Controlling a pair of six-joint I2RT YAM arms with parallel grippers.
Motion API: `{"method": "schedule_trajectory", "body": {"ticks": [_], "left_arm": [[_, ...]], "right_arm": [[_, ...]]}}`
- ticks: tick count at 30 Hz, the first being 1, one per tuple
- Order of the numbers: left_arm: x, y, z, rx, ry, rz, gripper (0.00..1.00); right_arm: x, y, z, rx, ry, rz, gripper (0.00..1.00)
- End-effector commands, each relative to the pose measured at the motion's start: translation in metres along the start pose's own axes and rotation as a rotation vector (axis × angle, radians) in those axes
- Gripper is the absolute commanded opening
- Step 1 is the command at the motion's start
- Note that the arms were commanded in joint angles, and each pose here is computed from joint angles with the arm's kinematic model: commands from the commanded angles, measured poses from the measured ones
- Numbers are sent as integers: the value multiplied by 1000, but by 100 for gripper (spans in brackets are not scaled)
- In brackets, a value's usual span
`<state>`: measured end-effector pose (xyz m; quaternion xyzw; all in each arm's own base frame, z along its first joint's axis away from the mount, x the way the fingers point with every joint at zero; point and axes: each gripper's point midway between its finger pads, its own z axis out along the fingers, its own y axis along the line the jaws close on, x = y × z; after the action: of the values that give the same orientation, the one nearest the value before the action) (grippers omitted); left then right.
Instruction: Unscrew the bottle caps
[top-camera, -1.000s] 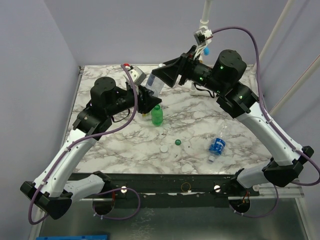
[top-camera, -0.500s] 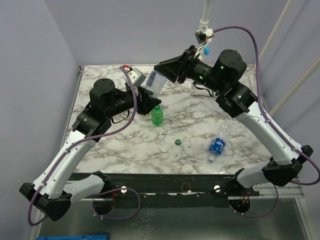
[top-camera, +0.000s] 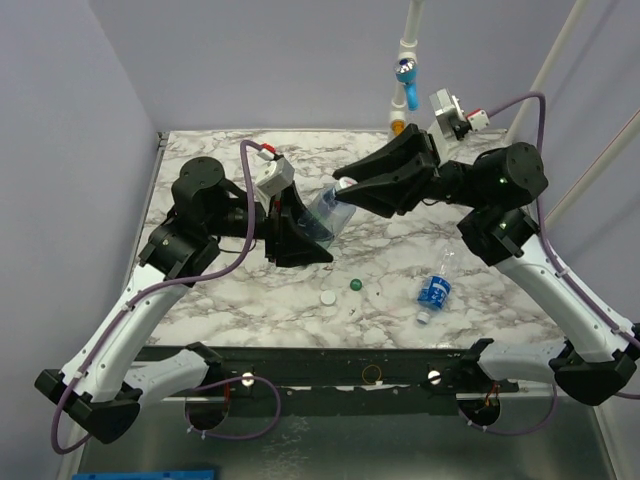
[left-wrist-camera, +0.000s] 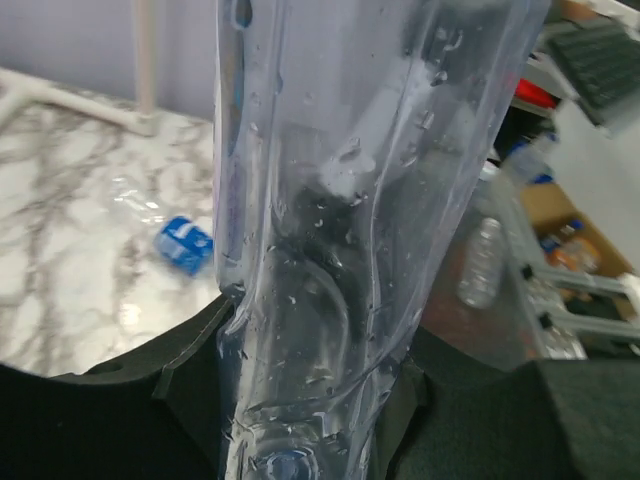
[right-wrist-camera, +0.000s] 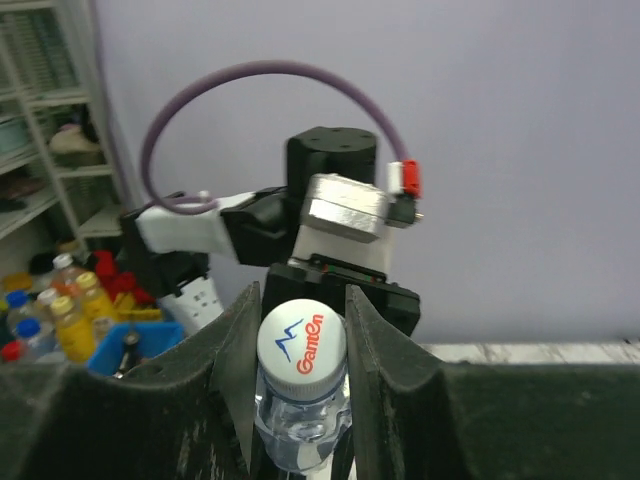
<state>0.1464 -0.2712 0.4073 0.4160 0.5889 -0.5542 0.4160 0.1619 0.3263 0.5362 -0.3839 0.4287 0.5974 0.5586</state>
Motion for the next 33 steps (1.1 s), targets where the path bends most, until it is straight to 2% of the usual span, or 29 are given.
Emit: {"method": "schedule_trajectory", "body": {"ticks": [1,4,7,9,10,12,14,16,19,22,25,33], "left_arm": [[-8,-47,-9,243,38,-63,7],[-3,-48,-9,264,53,-84,7],[-2,-46,-8,261,52,-72,7],[-2,-41,-7,233,41,-52,6],[-2,-34,-5,200,30,-36,6],[-1,-18,-3,117,17,11,6],[0,7,-1,-14,0,66,5],[0,33,-4,-146,-11,149,2],[1,70,-13,-323,-3,275,2],[1,88,-21,-426,3,348,2],[2,94,-23,-461,3,367,2],[-1,107,-25,-538,-4,345,2]], "right_arm": [[30,77,-21,-429,130,29,0],[32,81,-25,-443,131,29,1],[31,72,-22,-370,125,26,1],[25,50,-15,-219,95,10,24],[20,33,-13,-101,69,13,31],[10,-4,-13,123,30,11,58],[4,-30,-17,284,10,20,72],[4,-43,-20,364,11,44,87],[5,-52,-20,419,15,90,96],[9,-72,-22,526,42,127,96],[15,-84,-22,578,57,140,95],[30,-89,-1,546,78,191,75]]}}
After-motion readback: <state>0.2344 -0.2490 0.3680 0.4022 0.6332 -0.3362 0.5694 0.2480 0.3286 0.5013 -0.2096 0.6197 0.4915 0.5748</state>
